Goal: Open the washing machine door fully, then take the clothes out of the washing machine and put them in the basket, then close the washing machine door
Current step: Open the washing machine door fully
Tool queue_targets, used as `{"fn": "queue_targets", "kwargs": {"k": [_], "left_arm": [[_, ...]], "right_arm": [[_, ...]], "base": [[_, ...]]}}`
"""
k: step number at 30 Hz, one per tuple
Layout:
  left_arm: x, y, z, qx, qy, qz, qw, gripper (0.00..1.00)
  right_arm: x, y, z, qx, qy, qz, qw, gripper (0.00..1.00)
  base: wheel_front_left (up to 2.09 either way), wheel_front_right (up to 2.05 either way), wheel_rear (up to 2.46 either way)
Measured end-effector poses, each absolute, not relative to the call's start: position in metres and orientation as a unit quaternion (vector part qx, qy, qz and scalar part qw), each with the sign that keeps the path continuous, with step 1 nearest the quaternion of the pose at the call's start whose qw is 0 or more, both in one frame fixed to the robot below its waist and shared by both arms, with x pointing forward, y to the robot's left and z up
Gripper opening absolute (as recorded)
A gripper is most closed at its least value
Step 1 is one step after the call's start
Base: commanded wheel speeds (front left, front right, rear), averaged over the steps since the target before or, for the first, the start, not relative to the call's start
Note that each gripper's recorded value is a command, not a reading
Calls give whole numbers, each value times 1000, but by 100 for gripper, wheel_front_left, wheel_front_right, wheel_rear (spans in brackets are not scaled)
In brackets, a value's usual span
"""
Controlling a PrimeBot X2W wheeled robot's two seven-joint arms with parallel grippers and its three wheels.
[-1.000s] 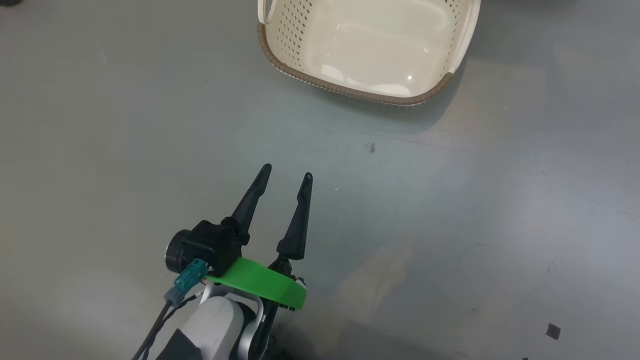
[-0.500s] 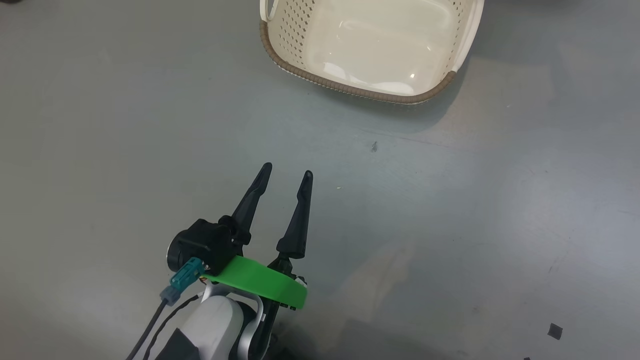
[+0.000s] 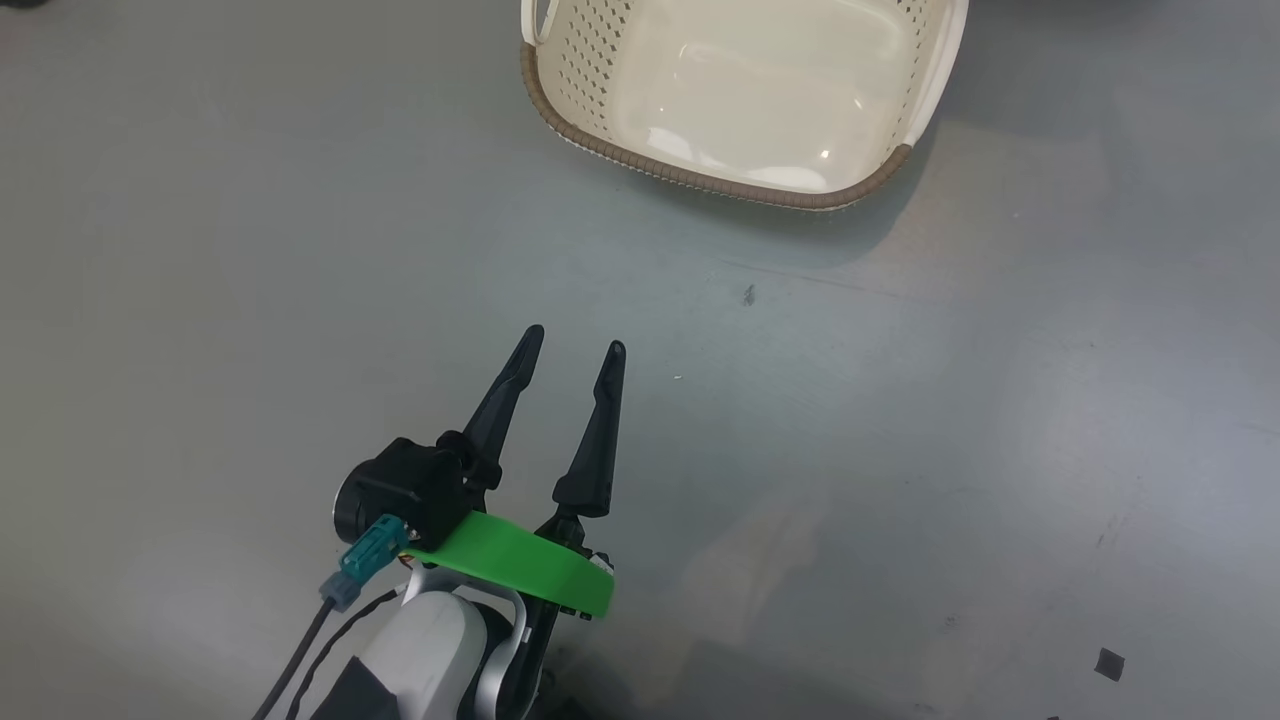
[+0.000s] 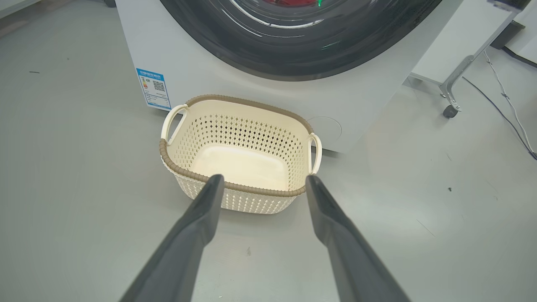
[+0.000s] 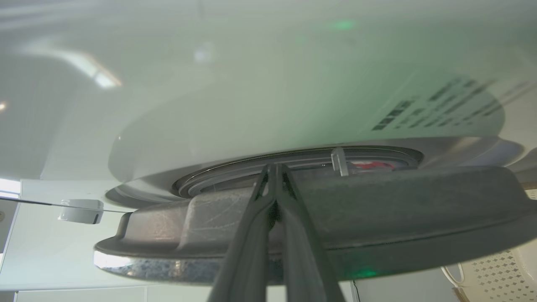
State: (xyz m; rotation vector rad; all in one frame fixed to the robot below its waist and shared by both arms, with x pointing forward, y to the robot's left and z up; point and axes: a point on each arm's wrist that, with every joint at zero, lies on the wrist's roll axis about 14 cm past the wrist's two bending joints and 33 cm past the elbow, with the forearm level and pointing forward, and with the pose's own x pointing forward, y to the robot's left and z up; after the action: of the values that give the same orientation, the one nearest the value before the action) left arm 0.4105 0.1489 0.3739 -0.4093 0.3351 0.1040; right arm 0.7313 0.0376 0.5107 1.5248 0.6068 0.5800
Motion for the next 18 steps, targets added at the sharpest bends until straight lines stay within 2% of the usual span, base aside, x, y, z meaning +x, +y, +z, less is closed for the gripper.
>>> {"fn": "queue_targets", "kwargs": {"k": [18], "left_arm": [[411,148,388,-203,148,47,967,100]], "right_arm": [[723,38,515,663,290,251,643,0]], "base": [[0,0,0]]}}
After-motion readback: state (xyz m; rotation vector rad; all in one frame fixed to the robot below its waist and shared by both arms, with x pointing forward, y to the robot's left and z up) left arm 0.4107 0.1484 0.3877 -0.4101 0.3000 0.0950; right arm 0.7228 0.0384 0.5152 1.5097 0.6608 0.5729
